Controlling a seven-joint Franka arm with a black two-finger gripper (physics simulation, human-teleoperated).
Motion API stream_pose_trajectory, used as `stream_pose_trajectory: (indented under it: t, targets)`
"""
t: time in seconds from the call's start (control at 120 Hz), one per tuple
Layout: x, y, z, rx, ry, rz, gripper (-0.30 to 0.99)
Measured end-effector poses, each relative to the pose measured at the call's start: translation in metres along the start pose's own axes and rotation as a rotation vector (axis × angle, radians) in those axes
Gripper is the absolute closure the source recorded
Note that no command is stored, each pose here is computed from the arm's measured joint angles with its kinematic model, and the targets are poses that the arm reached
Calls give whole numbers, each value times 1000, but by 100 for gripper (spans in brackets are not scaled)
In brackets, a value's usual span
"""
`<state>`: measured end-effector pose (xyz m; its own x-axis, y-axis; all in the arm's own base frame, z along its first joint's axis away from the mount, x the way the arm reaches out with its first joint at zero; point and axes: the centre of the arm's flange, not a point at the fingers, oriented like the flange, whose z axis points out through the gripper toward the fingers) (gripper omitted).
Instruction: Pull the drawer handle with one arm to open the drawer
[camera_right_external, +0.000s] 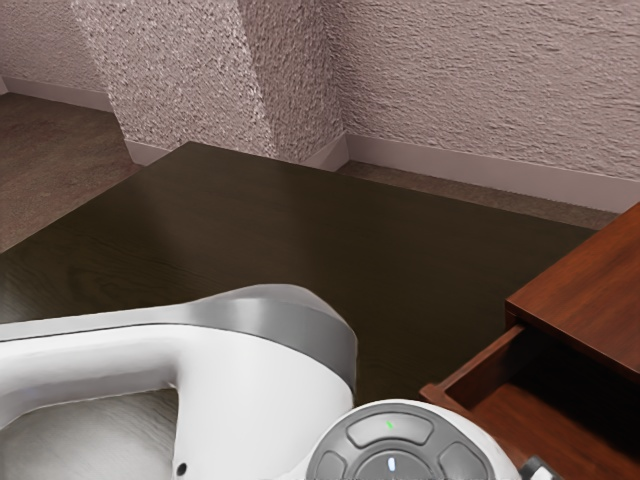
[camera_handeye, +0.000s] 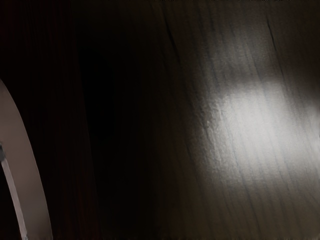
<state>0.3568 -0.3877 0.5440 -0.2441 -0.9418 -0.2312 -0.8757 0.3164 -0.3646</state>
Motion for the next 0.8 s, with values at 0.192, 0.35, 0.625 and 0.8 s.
stream_pose_trajectory:
  t: [0.192, 0.35, 0.625, 0.8]
  targets:
    - [2, 14, 0, -13, -3, 9, 1]
    - [3, 21, -2, -14, -5, 15, 0]
    - [0, 29, -5, -15, -9, 13, 2]
    - [6, 32, -14, -4, 8, 21, 7]
